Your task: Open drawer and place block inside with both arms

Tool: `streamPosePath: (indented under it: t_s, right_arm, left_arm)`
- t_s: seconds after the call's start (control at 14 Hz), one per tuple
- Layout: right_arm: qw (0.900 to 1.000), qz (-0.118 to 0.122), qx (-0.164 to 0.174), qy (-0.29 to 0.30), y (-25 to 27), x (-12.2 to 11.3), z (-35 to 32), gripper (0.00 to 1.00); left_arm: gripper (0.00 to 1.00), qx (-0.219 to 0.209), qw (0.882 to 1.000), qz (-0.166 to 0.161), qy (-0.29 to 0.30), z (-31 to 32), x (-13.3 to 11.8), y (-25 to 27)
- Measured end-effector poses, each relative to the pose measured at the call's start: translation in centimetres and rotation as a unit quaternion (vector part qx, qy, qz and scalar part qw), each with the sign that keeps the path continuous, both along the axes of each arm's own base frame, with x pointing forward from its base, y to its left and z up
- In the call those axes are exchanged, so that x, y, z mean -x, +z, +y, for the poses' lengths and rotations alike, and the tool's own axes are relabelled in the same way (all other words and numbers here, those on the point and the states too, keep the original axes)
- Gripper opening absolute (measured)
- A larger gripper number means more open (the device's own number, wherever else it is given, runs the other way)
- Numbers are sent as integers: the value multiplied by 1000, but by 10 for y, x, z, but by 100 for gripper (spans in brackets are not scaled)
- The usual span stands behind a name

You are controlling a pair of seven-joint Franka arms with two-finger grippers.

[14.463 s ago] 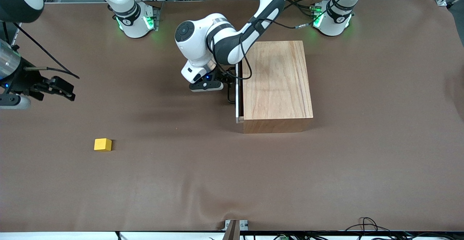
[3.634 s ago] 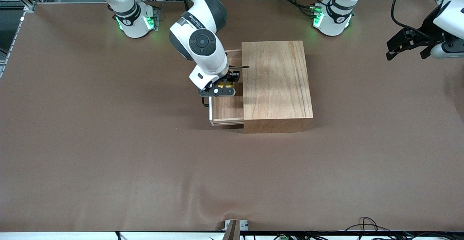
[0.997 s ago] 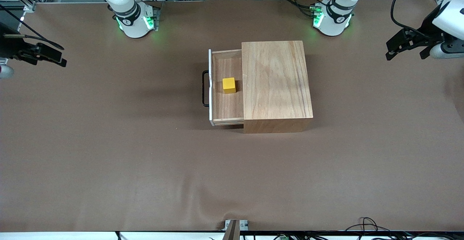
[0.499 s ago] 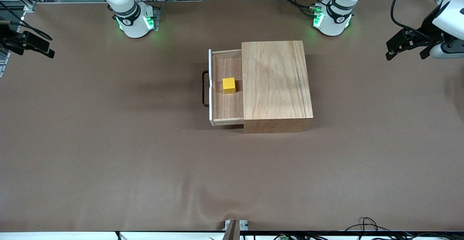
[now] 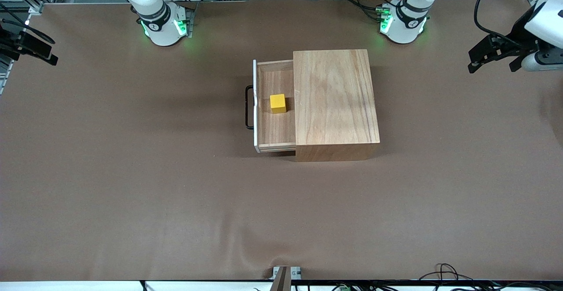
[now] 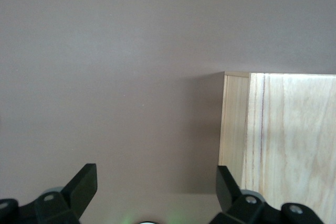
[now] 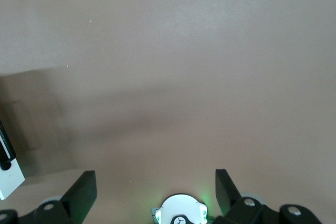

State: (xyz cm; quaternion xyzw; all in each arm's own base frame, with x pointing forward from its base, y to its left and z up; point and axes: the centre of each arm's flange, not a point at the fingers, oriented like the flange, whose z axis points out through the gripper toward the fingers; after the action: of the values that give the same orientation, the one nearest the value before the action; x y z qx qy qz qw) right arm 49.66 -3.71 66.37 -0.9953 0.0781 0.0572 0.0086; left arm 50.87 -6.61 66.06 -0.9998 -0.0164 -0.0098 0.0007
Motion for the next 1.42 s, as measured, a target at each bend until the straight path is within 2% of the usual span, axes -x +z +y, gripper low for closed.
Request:
streamPosePath:
  t_s: [1.42]
  right_arm:
    - [1000,-15,1,5,5,-3,5,100]
  left_arm:
    - [100,0,1000,-4,-3,2,1,6]
